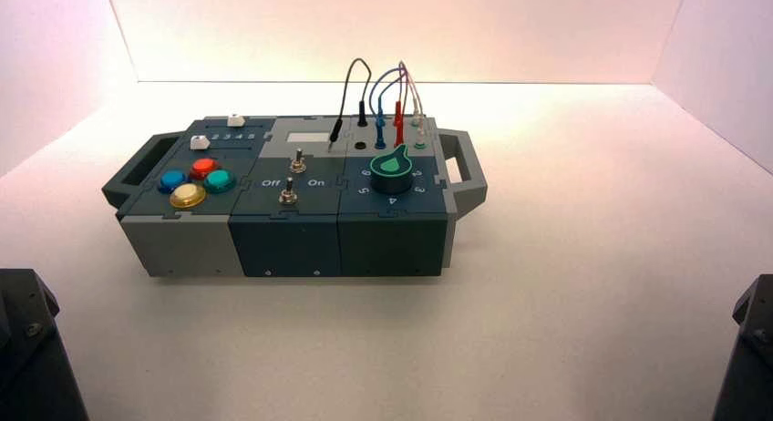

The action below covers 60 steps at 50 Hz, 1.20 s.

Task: Pull the blue wire.

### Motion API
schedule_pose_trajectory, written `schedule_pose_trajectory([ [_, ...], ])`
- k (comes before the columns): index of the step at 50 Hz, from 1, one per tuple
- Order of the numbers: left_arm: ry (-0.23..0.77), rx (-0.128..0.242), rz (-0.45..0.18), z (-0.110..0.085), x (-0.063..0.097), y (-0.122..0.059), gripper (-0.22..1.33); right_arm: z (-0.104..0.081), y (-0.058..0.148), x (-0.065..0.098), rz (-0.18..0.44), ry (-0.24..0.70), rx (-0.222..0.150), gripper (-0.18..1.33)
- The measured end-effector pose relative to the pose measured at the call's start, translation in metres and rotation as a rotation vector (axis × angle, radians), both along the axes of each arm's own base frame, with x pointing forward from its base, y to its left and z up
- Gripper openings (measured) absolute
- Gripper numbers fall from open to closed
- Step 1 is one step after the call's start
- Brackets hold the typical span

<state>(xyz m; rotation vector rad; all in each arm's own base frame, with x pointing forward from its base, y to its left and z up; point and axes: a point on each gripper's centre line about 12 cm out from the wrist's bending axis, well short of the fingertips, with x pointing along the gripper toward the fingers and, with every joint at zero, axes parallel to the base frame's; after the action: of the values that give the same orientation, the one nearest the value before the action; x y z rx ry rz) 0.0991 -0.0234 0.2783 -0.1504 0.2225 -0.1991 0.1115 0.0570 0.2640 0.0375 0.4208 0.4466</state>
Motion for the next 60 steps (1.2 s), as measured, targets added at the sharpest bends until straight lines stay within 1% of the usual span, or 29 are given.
schedule_pose_trajectory([
  [9, 0.004, -0.004, -0.003, -0.001, 0.000, 0.000, -0.16, -0.002, 0.001, 0.001, 0.000, 0.011, -0.005, -0.14],
  [18, 0.004, -0.004, -0.001, -0.001, 0.000, 0.000, -0.16, -0.003, 0.004, 0.002, 0.019, 0.026, -0.010, -0.14],
  [22, 0.004, -0.005, -0.001, -0.001, 0.000, 0.000, -0.16, -0.005, 0.009, 0.001, 0.056, 0.043, -0.010, -0.14],
  [23, 0.002, -0.006, -0.001, -0.001, 0.000, 0.000, -0.16, -0.007, 0.012, 0.001, 0.077, 0.054, -0.015, -0.14],
  [24, 0.004, -0.007, -0.001, -0.001, 0.000, 0.000, -0.16, -0.009, 0.018, 0.001, 0.117, 0.074, -0.023, -0.14],
  [27, 0.004, -0.007, -0.001, -0.001, 0.000, 0.000, -0.16, -0.013, 0.029, 0.000, 0.179, 0.113, -0.040, -0.14],
  [30, 0.007, -0.005, -0.001, -0.002, 0.001, 0.000, -0.16, -0.016, 0.038, 0.001, 0.226, 0.152, -0.050, -0.06],
  [32, 0.004, -0.007, 0.000, -0.002, 0.001, 0.000, -0.16, -0.018, 0.051, 0.002, 0.285, 0.200, -0.065, 0.04],
  [34, 0.010, -0.006, 0.000, -0.003, 0.002, 0.000, -0.16, -0.020, 0.061, 0.002, 0.324, 0.234, -0.081, 0.09],
  [36, 0.012, -0.006, 0.000, -0.003, 0.002, 0.000, -0.16, -0.021, 0.066, 0.003, 0.342, 0.253, -0.090, 0.13],
  [37, 0.015, -0.006, -0.001, -0.004, 0.003, -0.001, -0.16, -0.021, 0.073, 0.005, 0.360, 0.275, -0.100, 0.20],
  [39, 0.020, -0.007, -0.002, -0.004, 0.003, -0.001, -0.16, -0.023, 0.080, 0.008, 0.373, 0.301, -0.115, 0.29],
  [42, 0.023, -0.005, -0.002, -0.005, 0.004, -0.001, -0.16, -0.025, 0.089, 0.014, 0.379, 0.338, -0.133, 0.47],
  [43, 0.023, -0.005, -0.001, -0.005, 0.004, -0.001, -0.16, -0.025, 0.090, 0.014, 0.379, 0.341, -0.134, 0.50],
  [44, 0.024, -0.006, 0.000, -0.005, 0.004, -0.001, -0.16, -0.027, 0.094, 0.018, 0.377, 0.359, -0.142, 0.62],
  [45, 0.023, -0.005, 0.000, -0.005, 0.004, -0.001, -0.16, -0.029, 0.097, 0.021, 0.377, 0.369, -0.150, 0.69],
  [47, 0.023, -0.007, -0.001, -0.005, 0.004, -0.001, -0.16, -0.032, 0.103, 0.025, 0.374, 0.386, -0.156, 0.79],
  [49, 0.023, -0.007, 0.000, -0.005, 0.004, -0.001, -0.16, -0.034, 0.106, 0.029, 0.371, 0.392, -0.159, 0.82],
  [55, 0.024, -0.011, -0.001, -0.005, 0.004, -0.001, -0.16, -0.041, 0.119, 0.043, 0.364, 0.402, -0.174, 0.82],
  [57, 0.024, -0.012, 0.001, -0.005, 0.004, -0.001, -0.16, -0.042, 0.121, 0.045, 0.365, 0.401, -0.178, 0.83],
  [60, 0.023, -0.016, 0.000, -0.005, 0.004, -0.001, -0.16, -0.049, 0.131, 0.054, 0.367, 0.421, -0.202, 0.92],
])
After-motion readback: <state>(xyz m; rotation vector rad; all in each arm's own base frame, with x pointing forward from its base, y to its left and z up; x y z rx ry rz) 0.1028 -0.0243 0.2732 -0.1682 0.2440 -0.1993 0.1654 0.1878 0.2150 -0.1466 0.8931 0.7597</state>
